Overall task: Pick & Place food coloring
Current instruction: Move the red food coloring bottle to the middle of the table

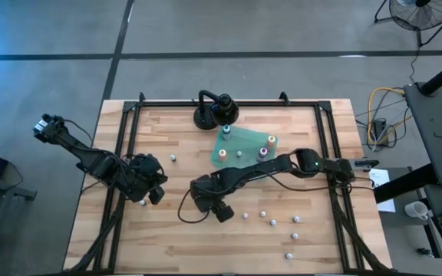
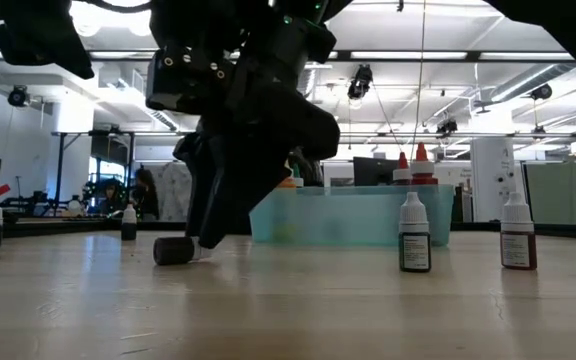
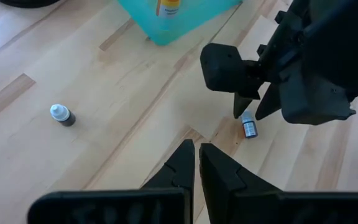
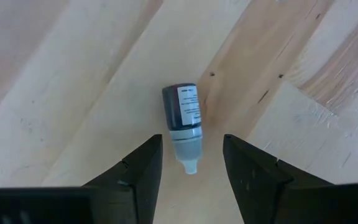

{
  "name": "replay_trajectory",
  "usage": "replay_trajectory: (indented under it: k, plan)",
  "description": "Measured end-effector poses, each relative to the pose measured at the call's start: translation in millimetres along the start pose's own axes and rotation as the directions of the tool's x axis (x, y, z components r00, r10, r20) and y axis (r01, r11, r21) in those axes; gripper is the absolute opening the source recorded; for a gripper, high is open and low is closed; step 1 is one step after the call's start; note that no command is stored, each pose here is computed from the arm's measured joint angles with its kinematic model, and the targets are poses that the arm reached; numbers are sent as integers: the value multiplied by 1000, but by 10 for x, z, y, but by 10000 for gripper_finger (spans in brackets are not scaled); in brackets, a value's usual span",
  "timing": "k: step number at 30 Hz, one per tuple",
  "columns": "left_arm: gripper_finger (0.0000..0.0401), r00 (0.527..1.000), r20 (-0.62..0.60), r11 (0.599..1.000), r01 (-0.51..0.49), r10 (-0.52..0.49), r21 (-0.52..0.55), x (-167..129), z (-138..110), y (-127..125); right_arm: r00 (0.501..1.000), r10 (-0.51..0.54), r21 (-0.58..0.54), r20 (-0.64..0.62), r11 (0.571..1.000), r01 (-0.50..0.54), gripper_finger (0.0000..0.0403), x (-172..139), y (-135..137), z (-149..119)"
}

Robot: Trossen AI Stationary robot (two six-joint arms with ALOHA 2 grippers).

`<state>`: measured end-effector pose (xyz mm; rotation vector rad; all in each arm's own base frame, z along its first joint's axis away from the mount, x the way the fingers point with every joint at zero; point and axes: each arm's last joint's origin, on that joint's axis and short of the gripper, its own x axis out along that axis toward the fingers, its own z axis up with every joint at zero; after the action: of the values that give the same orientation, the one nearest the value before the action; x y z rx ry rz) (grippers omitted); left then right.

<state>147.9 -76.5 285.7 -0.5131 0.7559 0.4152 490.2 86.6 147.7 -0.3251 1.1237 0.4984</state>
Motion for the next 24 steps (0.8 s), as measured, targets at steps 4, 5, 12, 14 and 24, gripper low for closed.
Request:
replay_trajectory:
  k: [4,5,12,14,24]
  plan:
    - [0,1000,3,1000,-2,2,0,0,1,1,1000,6,3,-9,1000,-6,153,37,9,-34]
    - [0,1000,3,1000,-2,2,0,0,1,0,1000,7,9,-11,1000,-7,149,55,12,-47]
    - [0,1000,3,1000,-1,1,0,0,1,0,1000,1,65,1,998,-1,129,81,10,-62]
    - [0,1000,3,1000,-2,2,0,0,1,1,1000,-2,61,9,998,2,125,66,7,-41]
    - [0,1000,3,1000,-2,2,-2,0,1,1,1000,-2,70,11,998,1,79,50,11,-23]
